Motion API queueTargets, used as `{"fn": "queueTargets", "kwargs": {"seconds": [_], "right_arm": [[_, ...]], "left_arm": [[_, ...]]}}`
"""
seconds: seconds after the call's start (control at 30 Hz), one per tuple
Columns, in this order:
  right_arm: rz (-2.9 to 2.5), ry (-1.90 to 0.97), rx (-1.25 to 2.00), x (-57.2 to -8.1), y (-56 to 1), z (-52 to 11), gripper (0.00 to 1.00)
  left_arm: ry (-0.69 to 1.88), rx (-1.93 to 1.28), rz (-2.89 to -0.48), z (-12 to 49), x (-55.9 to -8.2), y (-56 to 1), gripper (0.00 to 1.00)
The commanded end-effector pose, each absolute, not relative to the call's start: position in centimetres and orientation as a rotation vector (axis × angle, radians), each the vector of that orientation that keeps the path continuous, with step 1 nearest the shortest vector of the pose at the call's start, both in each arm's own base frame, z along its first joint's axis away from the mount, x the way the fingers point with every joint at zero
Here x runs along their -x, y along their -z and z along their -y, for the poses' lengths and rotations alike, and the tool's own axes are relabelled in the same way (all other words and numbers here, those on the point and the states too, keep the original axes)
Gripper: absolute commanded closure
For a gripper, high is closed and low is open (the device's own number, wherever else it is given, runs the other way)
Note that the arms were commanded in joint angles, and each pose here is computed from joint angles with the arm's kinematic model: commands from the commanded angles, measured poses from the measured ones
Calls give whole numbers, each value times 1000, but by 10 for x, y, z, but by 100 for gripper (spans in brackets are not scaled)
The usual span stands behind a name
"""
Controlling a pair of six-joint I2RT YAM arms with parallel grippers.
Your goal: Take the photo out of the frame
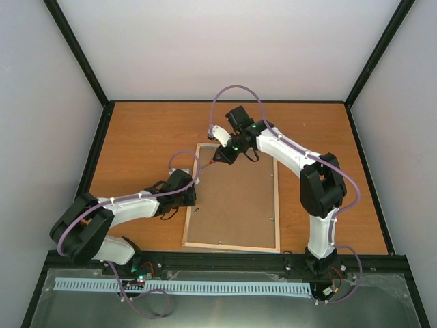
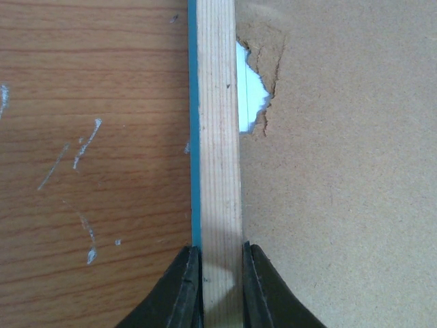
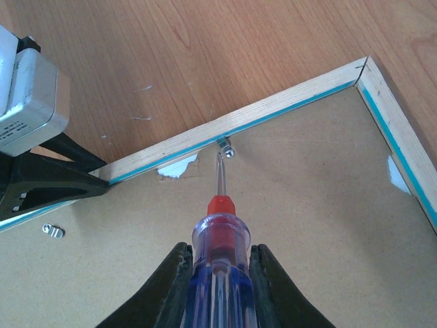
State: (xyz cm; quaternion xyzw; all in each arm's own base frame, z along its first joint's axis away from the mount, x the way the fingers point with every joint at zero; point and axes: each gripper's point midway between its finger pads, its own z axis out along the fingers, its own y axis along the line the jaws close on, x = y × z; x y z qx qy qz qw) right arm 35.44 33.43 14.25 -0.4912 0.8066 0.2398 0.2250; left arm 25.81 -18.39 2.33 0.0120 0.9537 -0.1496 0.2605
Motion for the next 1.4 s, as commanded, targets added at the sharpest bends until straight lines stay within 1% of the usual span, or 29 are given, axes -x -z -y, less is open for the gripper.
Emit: {"fn": "queueTargets", "kwargs": {"seconds": [0.0, 0.83, 1.37], "right_arm": [[-2207, -705, 1377, -350, -147, -343, 97], [-2241, -741, 1375, -357, -132, -356, 97], [-2339, -584, 1282, -371, -121, -342, 97]], "left_arm": [[497, -85, -2631, 197, -249, -21, 99], [502, -101, -2636, 199, -249, -20, 99], [503, -108, -2641, 200, -248, -16, 99]]}}
